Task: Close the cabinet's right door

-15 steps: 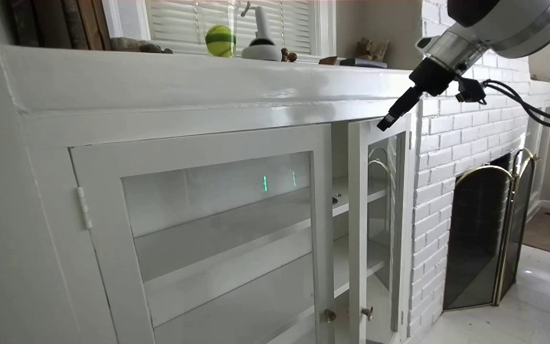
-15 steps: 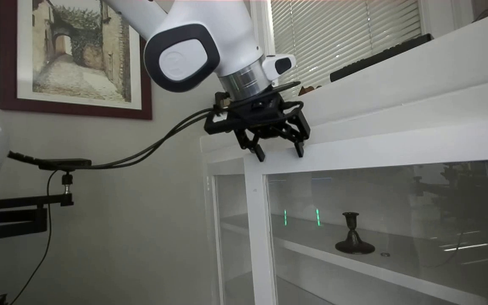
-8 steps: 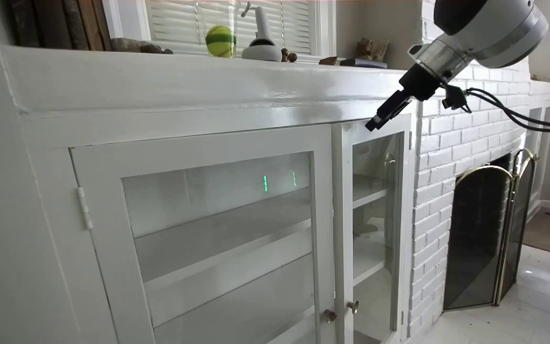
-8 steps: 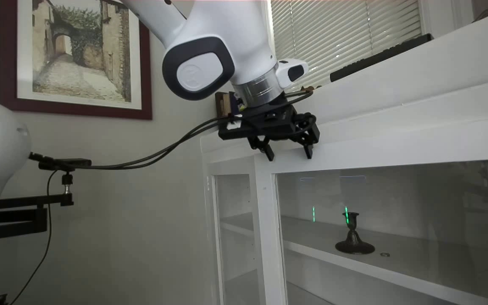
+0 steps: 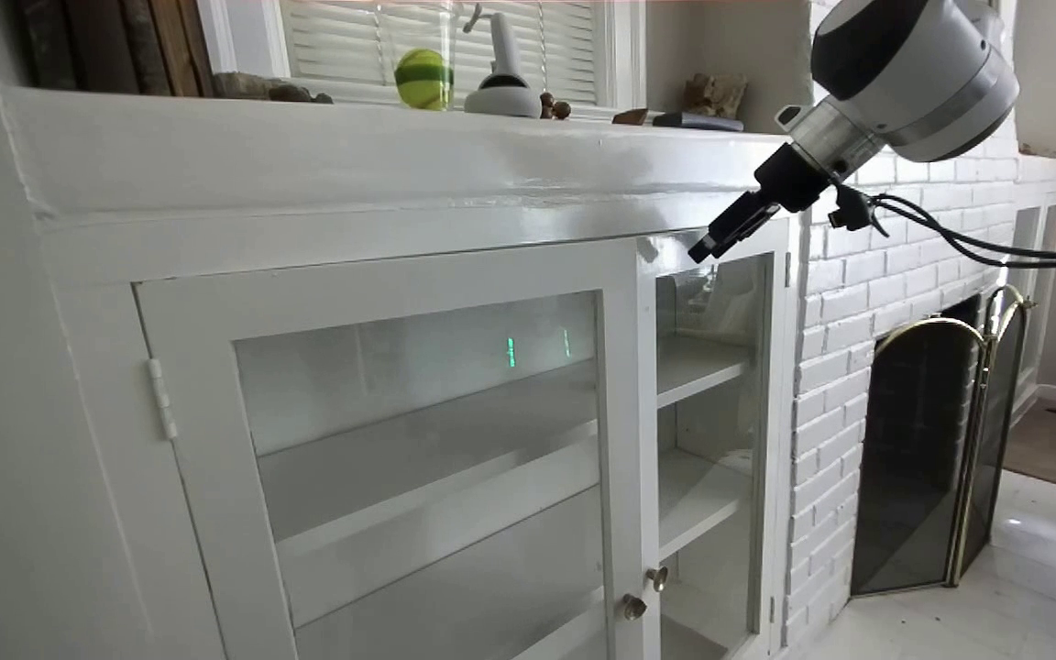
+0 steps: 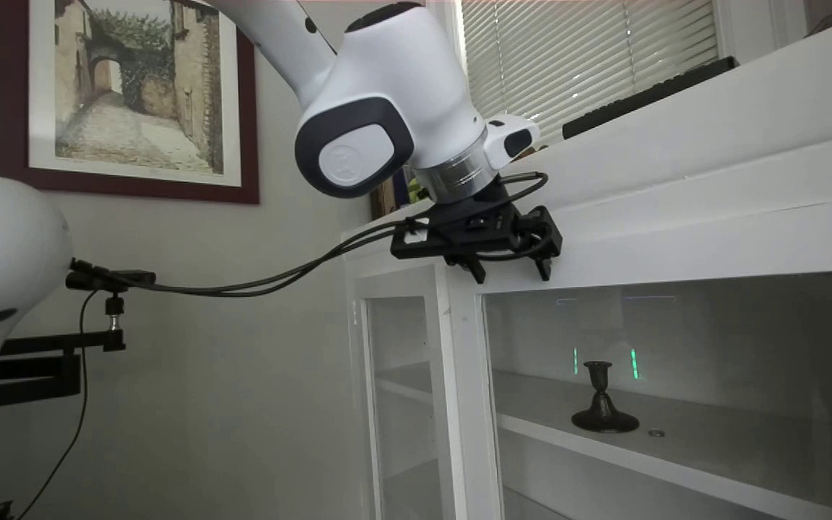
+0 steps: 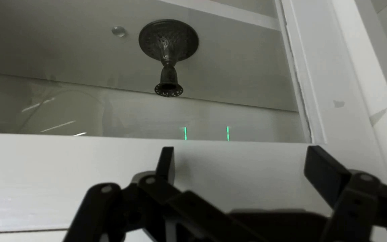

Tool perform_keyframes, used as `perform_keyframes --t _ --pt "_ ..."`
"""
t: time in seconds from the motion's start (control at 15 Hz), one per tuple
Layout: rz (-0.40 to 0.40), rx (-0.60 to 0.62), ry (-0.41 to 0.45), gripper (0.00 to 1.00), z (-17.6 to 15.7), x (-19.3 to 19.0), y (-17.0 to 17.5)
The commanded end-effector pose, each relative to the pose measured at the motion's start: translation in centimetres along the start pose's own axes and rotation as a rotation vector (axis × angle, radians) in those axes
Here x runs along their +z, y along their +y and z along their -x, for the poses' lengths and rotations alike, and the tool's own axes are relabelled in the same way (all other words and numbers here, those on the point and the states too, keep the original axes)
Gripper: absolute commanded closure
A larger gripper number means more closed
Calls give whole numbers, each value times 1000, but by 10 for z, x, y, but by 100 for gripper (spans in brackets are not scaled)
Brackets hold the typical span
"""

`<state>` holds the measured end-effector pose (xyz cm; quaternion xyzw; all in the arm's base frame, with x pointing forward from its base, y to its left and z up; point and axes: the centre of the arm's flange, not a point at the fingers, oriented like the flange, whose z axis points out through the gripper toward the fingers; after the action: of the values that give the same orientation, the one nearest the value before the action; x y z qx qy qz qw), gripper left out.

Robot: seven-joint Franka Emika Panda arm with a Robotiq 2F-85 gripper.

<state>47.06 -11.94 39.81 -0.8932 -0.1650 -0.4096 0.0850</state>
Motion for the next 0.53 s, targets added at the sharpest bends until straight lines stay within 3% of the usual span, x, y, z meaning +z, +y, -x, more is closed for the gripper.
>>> perform_keyframes --t 0.0,0.47 --pt "-7 -3 33 0 0 13 5" --pt "-20 -23 -157 0 -3 -5 -25"
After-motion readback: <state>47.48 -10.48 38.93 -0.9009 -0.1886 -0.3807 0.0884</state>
